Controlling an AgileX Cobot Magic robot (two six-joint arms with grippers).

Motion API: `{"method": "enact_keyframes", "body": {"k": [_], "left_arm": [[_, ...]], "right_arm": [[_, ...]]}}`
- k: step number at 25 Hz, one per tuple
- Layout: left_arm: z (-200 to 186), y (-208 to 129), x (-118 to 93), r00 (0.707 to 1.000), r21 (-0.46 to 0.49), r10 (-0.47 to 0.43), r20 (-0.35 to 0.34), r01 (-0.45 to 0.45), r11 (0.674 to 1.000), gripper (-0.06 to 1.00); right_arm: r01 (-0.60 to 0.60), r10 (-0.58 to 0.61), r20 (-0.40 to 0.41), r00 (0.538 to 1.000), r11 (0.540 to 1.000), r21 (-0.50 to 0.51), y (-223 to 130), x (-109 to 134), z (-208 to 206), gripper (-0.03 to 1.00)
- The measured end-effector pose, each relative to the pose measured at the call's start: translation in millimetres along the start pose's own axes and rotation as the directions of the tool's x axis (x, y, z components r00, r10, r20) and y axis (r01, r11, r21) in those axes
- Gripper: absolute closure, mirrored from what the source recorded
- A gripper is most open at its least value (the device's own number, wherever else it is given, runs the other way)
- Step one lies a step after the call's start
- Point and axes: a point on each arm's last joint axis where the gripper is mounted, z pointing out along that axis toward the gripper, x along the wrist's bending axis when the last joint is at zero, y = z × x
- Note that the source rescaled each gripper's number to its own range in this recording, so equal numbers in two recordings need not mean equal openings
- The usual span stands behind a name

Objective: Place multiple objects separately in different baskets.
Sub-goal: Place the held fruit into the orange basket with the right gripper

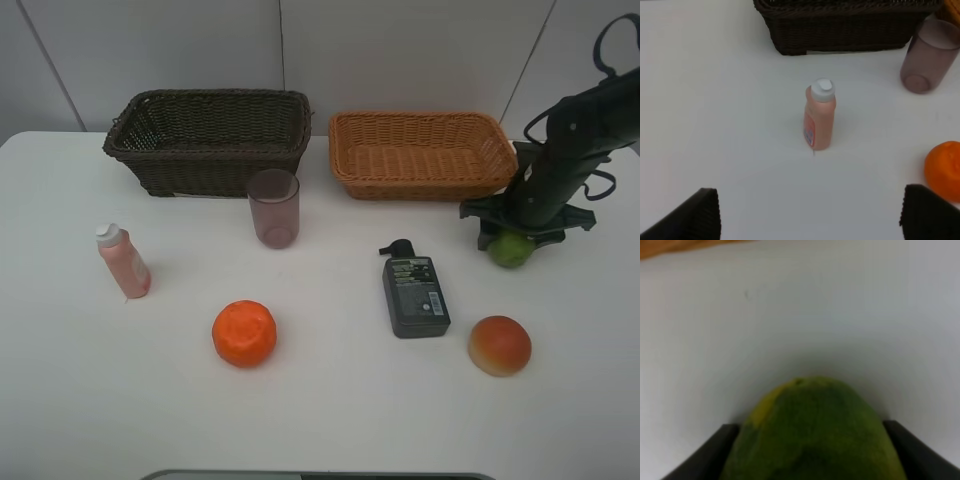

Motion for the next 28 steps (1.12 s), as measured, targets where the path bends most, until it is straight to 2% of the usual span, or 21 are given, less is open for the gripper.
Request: {"method": "enact_keyframes", "body": {"k": [11, 17, 24, 28], "left_arm": [[0, 0, 0, 1.0, 0.0, 0.0, 0.0, 0.0, 1.0, 0.03], [0, 0, 0, 1.0, 0.0, 0.0, 0.0, 0.0, 1.0, 0.03], [0, 0, 0, 1.0, 0.0, 0.0, 0.0, 0.0, 1.0, 0.03], [0, 0, 0, 1.0, 0.0, 0.0, 0.0, 0.0, 1.0, 0.03]], "right_arm": [[-0.001, 0.001, 0.009, 1.0, 1.0, 0.012, -1, -2, -5, 0.95], [0.033, -0.033, 0.021, 0.999, 0.999, -0.007, 0, -7, -39, 0.95], [0.114, -0.117, 0.032, 0.993, 0.99, 0.081, 12, -7, -77, 0.95], [0.15, -0.15, 0.001, 0.989, 0.989, 0.017, 33, 8, -100, 0.95]]}}
